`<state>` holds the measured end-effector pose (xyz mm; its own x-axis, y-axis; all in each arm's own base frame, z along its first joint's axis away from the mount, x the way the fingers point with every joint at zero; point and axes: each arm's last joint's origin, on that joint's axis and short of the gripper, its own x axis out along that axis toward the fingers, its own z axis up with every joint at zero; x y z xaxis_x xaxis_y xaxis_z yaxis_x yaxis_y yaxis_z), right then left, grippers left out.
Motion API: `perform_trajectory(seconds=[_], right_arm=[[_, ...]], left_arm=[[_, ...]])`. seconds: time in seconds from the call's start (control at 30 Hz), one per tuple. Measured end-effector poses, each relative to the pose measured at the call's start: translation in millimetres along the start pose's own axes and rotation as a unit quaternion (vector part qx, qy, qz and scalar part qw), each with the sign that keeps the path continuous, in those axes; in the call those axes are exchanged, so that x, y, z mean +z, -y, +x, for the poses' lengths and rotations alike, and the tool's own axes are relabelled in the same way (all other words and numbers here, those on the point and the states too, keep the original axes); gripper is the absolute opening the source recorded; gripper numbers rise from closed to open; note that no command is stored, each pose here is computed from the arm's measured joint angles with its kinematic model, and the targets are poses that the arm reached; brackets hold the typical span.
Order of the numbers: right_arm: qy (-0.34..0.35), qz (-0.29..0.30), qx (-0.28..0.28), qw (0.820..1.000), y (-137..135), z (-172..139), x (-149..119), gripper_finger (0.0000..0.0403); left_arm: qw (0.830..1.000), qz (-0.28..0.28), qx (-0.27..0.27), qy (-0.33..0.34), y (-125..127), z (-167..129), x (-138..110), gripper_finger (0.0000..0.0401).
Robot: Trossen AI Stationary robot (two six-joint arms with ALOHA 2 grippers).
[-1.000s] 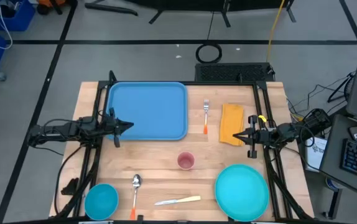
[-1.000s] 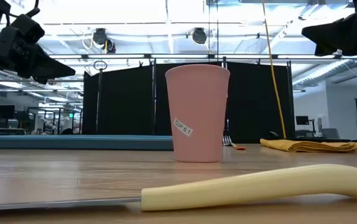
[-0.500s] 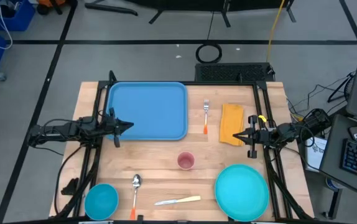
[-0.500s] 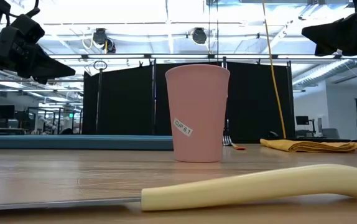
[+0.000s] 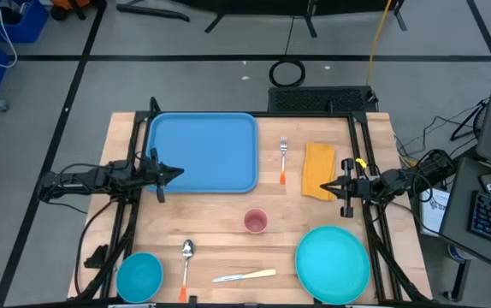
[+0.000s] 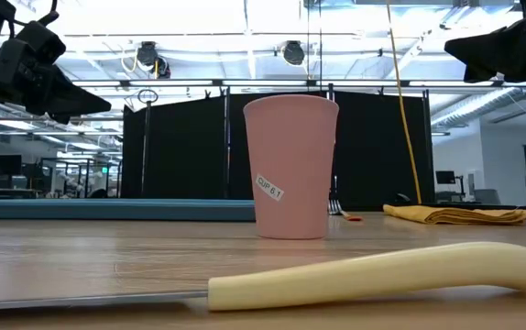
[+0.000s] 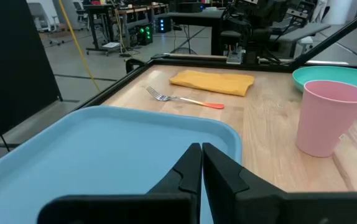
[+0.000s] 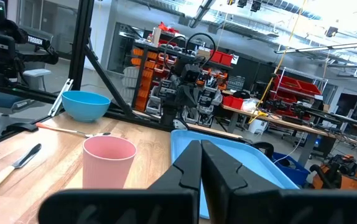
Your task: Set up tray
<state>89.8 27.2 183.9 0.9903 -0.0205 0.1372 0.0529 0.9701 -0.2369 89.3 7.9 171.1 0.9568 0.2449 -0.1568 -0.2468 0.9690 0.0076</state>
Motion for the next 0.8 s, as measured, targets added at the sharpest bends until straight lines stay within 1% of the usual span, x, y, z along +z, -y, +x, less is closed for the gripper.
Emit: perform_trajectory(seconds=[0.3,0.37,0.53,0.6,0.8], right_arm=[[0.000,0.006,0.001,1.000,-0.1,0.0,0.0,0.0000],[0.000,0.022,0.001,1.000,-0.1,0.0,0.0,0.0000],[0.001,0.105,0.001,0.994,0.0,0.0,0.1,0.0000],[0.005,0.128,-0.003,0.992,0.5,0.0,1.0,0.0000],[0.020,0.145,-0.047,0.988,4.3,-0.2,4.8,0.0000]], left_arm=[[1.000,0.000,0.000,0.000,0.0,0.0,0.0,0.0019],[1.000,0.000,0.000,0.000,0.0,0.0,0.0,0.0019],[1.000,0.000,0.000,0.000,0.0,0.0,0.0,0.0019],[1.000,0.000,0.000,0.000,0.0,0.0,-0.1,0.0019],[1.000,0.000,0.000,0.000,0.0,0.0,0.0,0.0019]])
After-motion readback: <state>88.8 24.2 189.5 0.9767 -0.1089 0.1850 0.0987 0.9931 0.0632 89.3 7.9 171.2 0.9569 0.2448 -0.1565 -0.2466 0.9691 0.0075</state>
